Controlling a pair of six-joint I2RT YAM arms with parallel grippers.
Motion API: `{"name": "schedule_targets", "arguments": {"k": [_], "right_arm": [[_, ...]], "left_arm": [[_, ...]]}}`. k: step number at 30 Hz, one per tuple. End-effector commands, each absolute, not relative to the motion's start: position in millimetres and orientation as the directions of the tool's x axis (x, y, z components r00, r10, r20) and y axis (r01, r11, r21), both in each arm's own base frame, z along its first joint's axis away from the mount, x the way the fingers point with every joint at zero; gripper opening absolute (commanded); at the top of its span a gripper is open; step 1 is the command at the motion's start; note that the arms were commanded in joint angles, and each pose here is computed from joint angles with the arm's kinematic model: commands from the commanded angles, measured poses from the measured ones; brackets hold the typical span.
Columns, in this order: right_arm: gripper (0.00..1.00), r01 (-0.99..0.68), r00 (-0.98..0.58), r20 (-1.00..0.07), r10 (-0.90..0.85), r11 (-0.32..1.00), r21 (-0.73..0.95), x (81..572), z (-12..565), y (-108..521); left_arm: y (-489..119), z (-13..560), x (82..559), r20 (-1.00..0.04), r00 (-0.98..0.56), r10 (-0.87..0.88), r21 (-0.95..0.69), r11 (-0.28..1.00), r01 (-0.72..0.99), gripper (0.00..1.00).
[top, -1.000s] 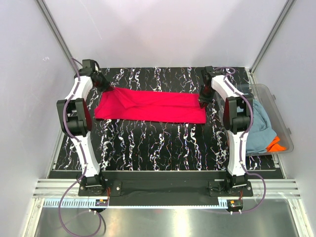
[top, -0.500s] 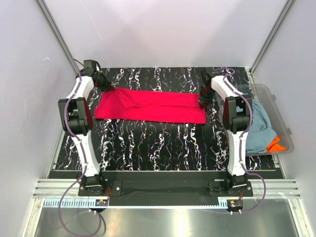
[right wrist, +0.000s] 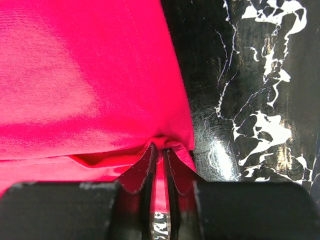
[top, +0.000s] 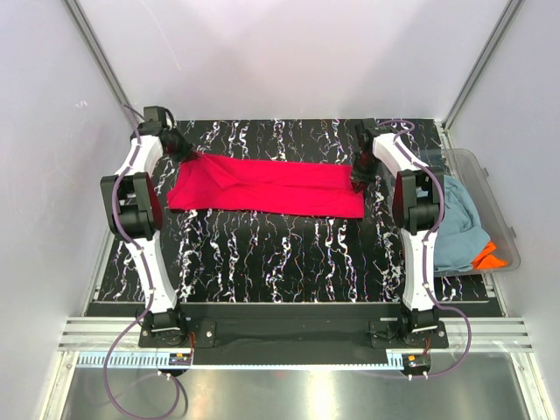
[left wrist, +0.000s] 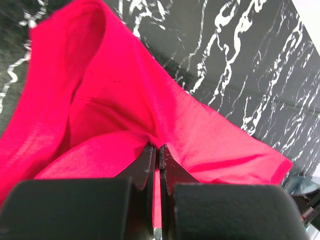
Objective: Fold and stack the t-shirts
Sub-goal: Fold the tshirt
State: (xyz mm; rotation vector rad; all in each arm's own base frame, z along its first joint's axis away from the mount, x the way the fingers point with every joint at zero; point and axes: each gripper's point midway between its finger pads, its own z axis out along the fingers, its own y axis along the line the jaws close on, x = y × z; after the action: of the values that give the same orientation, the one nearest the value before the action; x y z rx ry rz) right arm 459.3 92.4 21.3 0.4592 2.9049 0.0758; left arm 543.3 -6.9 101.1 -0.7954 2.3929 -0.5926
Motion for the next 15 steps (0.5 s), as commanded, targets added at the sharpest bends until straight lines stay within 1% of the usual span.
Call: {"name": "schedule_targets", "arguments": {"k": [1, 8, 9, 10, 12, 13, 14, 15], "right_arm": [[0.15, 0.309, -0.924, -0.208, 0.322, 0.946, 0.094, 466.7, 30.8, 91.5], [0.21, 0.311, -0.923, -0.209, 0.322, 0.947, 0.086, 467.0, 29.4, 90.1], [0.24, 0.308, -0.923, -0.215, 0.319, 0.948, 0.083, 468.9, 30.0, 89.5], [0.27, 0.308, -0.923, -0.218, 0.318, 0.948, 0.079, 469.8, 30.2, 88.0], [0.32, 0.306, -0.920, -0.234, 0.314, 0.949, 0.069, 474.3, 34.7, 83.7], [0.39, 0.294, -0.923, -0.243, 0.299, 0.954, 0.058, 476.6, 38.4, 79.9], [0.40, 0.287, -0.924, -0.250, 0.289, 0.957, 0.046, 478.6, 43.0, 77.1], [0.42, 0.284, -0.921, -0.275, 0.277, 0.959, 0.012, 482.6, 58.3, 69.3]], "left_arm": [[14.1, 124.6, 555.4, -0.433, -0.612, -0.662, -0.556, 0.731, -0.396, 0.00], [17.0, 119.9, 554.3, -0.412, -0.614, -0.673, -0.568, 0.717, -0.405, 0.00], [16.1, 117.6, 553.9, -0.405, -0.617, -0.675, -0.571, 0.713, -0.407, 0.01], [15.6, 117.4, 554.5, -0.403, -0.616, -0.677, -0.574, 0.711, -0.406, 0.05], [13.7, 117.0, 553.9, -0.398, -0.624, -0.672, -0.579, 0.712, -0.398, 0.10], [14.1, 119.0, 553.4, -0.414, -0.632, -0.656, -0.571, 0.727, -0.380, 0.14], [13.0, 122.9, 551.9, -0.431, -0.635, -0.640, -0.558, 0.743, -0.369, 0.21], [19.4, 135.0, 549.0, -0.481, -0.616, -0.624, -0.520, 0.769, -0.373, 0.24]]}}
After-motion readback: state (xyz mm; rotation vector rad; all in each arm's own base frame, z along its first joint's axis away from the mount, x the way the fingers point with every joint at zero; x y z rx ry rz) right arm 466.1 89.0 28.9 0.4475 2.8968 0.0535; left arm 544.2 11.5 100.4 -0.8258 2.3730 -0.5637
